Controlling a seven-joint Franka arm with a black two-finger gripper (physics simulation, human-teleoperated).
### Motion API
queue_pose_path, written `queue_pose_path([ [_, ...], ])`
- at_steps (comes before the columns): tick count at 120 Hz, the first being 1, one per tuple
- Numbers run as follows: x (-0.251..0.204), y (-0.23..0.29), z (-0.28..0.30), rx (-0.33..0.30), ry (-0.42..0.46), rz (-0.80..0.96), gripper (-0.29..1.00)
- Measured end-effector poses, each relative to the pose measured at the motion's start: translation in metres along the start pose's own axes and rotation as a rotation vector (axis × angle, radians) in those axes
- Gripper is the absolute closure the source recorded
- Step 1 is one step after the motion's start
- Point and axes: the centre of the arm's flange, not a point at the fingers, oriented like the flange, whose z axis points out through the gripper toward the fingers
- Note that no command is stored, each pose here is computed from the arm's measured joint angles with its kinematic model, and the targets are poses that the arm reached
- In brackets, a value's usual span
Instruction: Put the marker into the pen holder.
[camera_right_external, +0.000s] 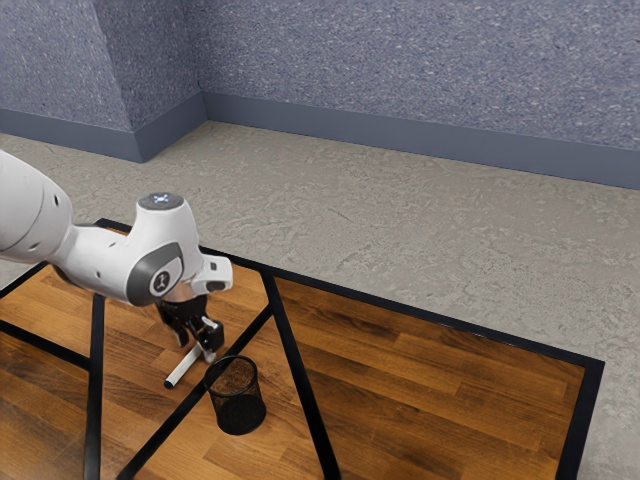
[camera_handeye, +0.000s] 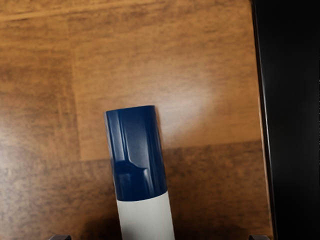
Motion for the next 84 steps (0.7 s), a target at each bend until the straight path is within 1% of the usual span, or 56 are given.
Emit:
queue_pose_path([
  [17, 0.001, 0.000, -0.001, 0.000, 0.003, 0.003, 0.39],
  [37, 0.001, 0.000, 0.000, 0.001, 0.002, 0.006, 0.52],
  [72, 0.001, 0.000, 0.002, 0.003, -0.002, 0.009, 0.67],
  [84, 0.004, -0.001, -0.015, 0.005, 0.030, 0.006, 0.70],
])
